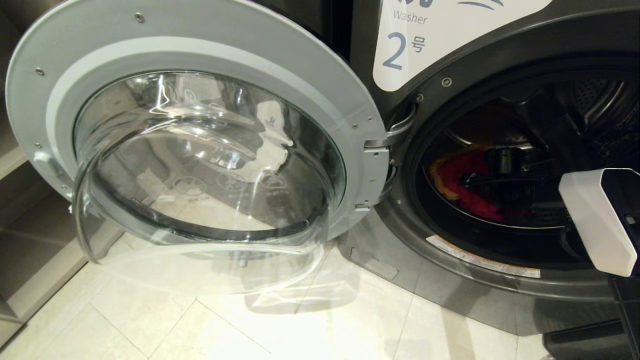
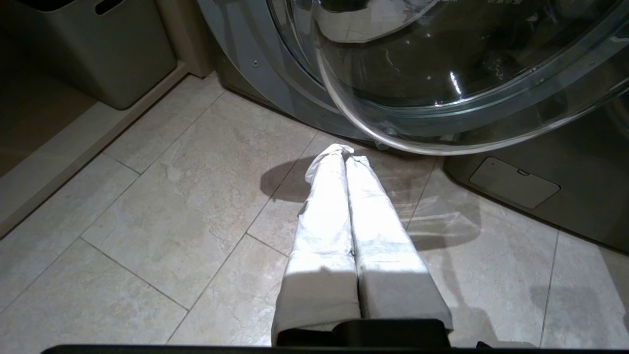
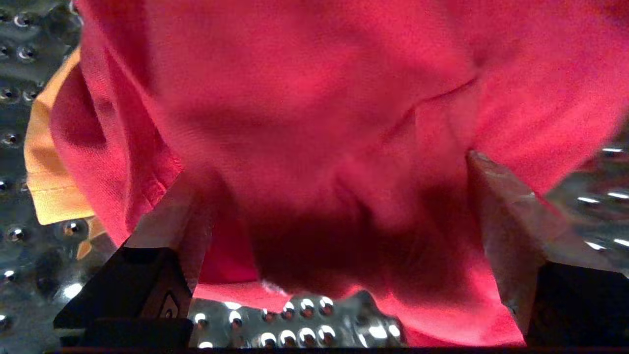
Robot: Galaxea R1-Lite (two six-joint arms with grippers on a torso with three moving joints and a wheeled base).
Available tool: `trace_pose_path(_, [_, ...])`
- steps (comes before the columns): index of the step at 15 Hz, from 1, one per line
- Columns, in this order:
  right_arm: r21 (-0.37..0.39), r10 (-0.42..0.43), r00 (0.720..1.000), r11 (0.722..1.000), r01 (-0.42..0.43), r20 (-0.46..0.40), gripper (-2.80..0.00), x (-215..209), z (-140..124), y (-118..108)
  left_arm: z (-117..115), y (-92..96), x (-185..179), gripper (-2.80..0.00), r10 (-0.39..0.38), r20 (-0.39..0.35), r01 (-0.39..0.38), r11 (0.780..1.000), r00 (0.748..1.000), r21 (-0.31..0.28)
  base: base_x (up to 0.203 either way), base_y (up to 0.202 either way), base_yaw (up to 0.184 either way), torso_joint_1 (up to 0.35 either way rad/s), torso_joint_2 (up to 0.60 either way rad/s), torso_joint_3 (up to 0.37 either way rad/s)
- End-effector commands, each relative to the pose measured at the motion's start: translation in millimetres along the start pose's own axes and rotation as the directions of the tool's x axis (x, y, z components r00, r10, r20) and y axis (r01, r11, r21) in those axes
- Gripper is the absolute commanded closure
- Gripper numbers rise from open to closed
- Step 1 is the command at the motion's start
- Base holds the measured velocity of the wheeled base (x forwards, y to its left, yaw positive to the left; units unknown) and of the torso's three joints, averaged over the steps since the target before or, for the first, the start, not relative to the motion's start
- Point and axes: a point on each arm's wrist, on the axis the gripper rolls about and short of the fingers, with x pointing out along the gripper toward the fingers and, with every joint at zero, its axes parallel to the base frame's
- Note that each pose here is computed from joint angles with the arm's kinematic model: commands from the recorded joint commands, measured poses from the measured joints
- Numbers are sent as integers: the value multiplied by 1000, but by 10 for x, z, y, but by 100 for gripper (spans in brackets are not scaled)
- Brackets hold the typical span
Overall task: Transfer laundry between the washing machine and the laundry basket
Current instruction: Pick a cloth and place it into the basket
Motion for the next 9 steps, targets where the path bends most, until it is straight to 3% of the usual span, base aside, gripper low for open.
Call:
trace_pose_path(1, [17,5,1000,1000,-5,-9,-280,87,-108,-44,-113,0,21,0,1,-40,-1,1000,999,0,0,0,0,0,0,0])
trace_pose_path(5, [28,138,990,990,-137,-35,-280,96,-105,11,-113,0,21,0,1,-40,-1,1000,999,0,0,0,0,0,0,0])
trace_pose_path(9, [-149,165,984,974,-173,-64,-280,164,-210,-26,-113,0,21,0,1,-40,-1,1000,999,0,0,0,0,0,0,0])
